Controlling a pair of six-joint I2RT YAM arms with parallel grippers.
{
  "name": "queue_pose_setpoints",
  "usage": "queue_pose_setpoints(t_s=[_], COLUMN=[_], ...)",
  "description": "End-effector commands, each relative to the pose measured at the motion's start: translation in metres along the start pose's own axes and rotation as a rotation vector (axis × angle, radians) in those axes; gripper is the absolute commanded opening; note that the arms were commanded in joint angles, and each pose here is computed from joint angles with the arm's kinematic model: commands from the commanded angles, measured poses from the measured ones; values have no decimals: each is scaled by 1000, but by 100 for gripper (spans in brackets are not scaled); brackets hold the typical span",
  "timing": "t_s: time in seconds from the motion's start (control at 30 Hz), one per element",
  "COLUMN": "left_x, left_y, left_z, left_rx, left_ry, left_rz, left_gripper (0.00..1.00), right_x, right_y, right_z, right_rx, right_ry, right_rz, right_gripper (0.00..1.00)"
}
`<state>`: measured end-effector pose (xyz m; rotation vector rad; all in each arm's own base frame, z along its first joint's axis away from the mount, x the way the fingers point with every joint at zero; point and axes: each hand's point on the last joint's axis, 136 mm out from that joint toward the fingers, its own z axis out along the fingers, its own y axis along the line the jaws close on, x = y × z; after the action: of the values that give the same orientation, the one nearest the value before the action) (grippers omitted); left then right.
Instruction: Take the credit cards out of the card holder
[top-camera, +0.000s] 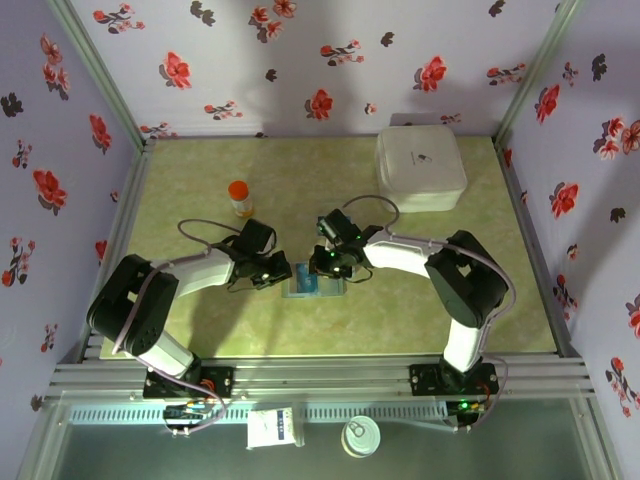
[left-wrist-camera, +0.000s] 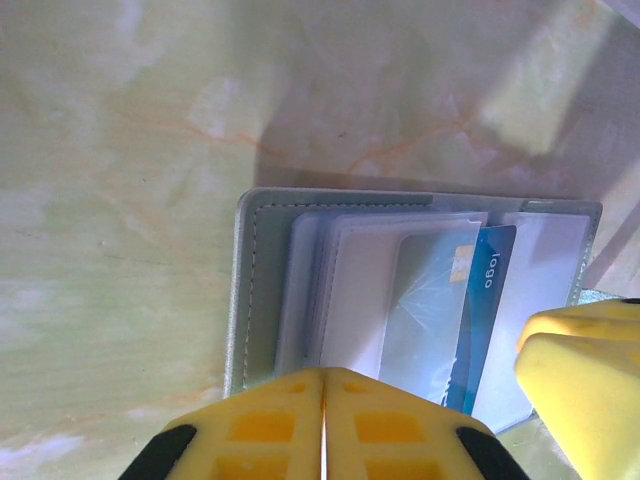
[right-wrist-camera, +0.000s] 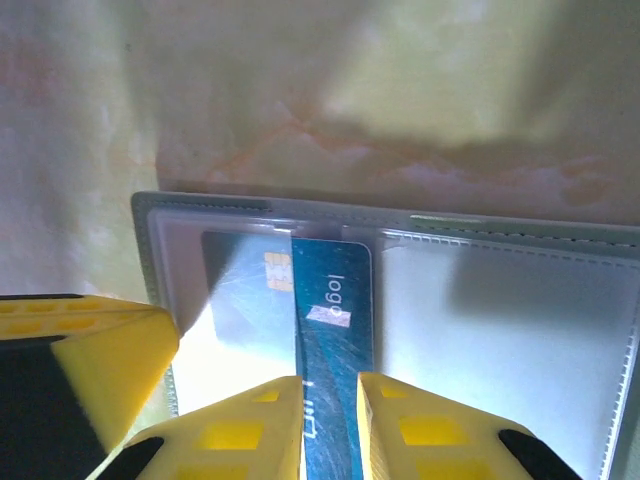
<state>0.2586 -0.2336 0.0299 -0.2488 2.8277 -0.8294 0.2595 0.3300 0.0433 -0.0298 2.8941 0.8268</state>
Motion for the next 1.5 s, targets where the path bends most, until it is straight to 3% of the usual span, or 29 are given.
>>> queue_pose_setpoints(t_s=[0.0, 0.6, 1.47], left_x=[-6, 3, 13], left_y=[-10, -26, -5], left_z=[-10, 1, 15], left_rx=[21, 38, -46], left_ry=[-17, 21, 61], left_rz=[21, 57, 51], left_gripper=[7, 1, 0], right_x=[-3, 1, 4], right_y=[7, 3, -11], right_z=[-10, -5, 11], right_rx=[-5, -50, -106], right_ry=[-31, -24, 0], right_rz=[-32, -1, 60], right_gripper=[22, 22, 22])
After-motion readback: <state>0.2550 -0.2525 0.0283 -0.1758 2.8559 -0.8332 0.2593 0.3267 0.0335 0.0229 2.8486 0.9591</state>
